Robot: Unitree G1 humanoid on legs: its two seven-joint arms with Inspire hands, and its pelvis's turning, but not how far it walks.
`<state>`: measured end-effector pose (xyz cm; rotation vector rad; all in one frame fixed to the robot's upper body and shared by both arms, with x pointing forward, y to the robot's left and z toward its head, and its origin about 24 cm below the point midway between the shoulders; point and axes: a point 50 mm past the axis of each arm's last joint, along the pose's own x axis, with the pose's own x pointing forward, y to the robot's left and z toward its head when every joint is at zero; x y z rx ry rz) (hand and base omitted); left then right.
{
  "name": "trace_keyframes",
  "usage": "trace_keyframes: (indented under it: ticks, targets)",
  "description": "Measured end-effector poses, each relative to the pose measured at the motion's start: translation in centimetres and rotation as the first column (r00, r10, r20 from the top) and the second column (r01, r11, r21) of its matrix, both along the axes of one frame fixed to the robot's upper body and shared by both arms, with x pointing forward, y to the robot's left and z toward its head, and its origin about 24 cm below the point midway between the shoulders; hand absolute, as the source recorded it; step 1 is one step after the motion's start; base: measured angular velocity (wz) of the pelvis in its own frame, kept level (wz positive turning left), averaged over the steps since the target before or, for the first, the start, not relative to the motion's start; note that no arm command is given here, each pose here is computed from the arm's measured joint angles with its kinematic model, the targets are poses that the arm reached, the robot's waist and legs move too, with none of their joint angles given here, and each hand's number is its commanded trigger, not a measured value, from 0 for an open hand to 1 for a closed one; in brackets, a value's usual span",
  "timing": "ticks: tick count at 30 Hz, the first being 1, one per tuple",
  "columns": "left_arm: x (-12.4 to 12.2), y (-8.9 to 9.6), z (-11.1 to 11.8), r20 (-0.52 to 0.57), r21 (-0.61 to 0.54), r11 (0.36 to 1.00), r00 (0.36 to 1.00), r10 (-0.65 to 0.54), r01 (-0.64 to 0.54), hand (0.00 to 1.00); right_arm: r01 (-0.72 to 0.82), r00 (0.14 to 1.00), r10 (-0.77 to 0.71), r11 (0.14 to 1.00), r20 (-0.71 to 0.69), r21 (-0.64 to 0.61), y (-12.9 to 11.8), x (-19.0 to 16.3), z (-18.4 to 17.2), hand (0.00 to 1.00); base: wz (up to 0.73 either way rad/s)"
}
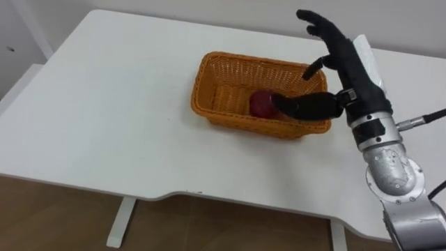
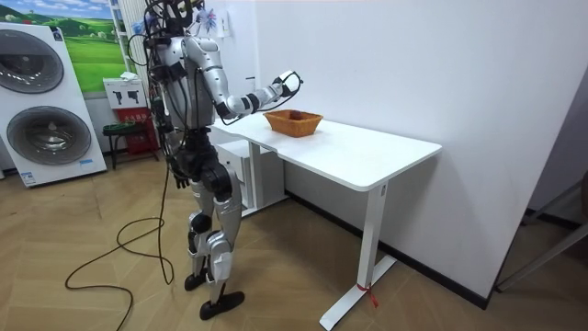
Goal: Pick and place apple
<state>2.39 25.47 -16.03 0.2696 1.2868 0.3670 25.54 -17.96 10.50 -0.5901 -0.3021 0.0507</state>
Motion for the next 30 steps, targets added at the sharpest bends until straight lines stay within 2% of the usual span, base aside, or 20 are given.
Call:
trace_keyframes:
  ticks: [7, 12, 15, 19, 23, 27, 30]
  targets:
    - [0.3, 0.1, 0.0, 0.009, 0.001, 1.000, 1.000, 0.000, 0.000, 0.00, 0.004, 1.000, -0.004, 1.000, 0.002, -0.010, 0.0, 0.0, 0.0, 0.00, 0.00]
    - [-0.1, 0.0, 0.0, 0.005, -0.001, 1.000, 1.000, 0.001, -0.001, 0.00, 0.007, 1.000, -0.007, 0.999, 0.003, 0.049, -0.4, 0.0, 0.2, 0.00, 0.00]
    - [-0.2, -0.1, 0.0, 0.006, -0.002, 1.000, 1.000, 0.002, -0.002, 0.00, 0.044, 0.999, -0.047, 0.993, 0.024, 0.109, -1.3, 0.0, 0.6, 0.00, 0.01]
    - [-0.7, 0.1, 0.0, 0.004, 0.004, 1.000, 1.000, 0.014, -0.014, 0.00, 0.165, 0.980, -0.181, 0.973, 0.089, 0.162, -3.7, -0.1, 1.6, 0.00, 0.03]
    - [-1.3, 0.4, 0.1, 0.000, 0.033, 0.999, 1.000, 0.031, -0.031, 0.00, 0.331, 0.893, -0.393, 0.903, 0.217, 0.274, -6.9, -1.1, 3.3, 0.00, 0.01]
    - [-2.0, 0.6, 0.2, -0.015, 0.061, 0.997, 0.999, 0.046, -0.045, 0.00, 0.458, 0.784, -0.561, 0.811, 0.265, 0.364, -9.6, -2.1, 4.0, 0.00, -0.02]
    - [-2.7, 1.0, 0.3, -0.019, 0.089, 0.992, 0.995, 0.093, -0.091, 0.00, 0.538, 0.661, -0.708, 0.678, 0.248, 0.501, -12.5, -3.4, 4.2, 0.00, 0.00]
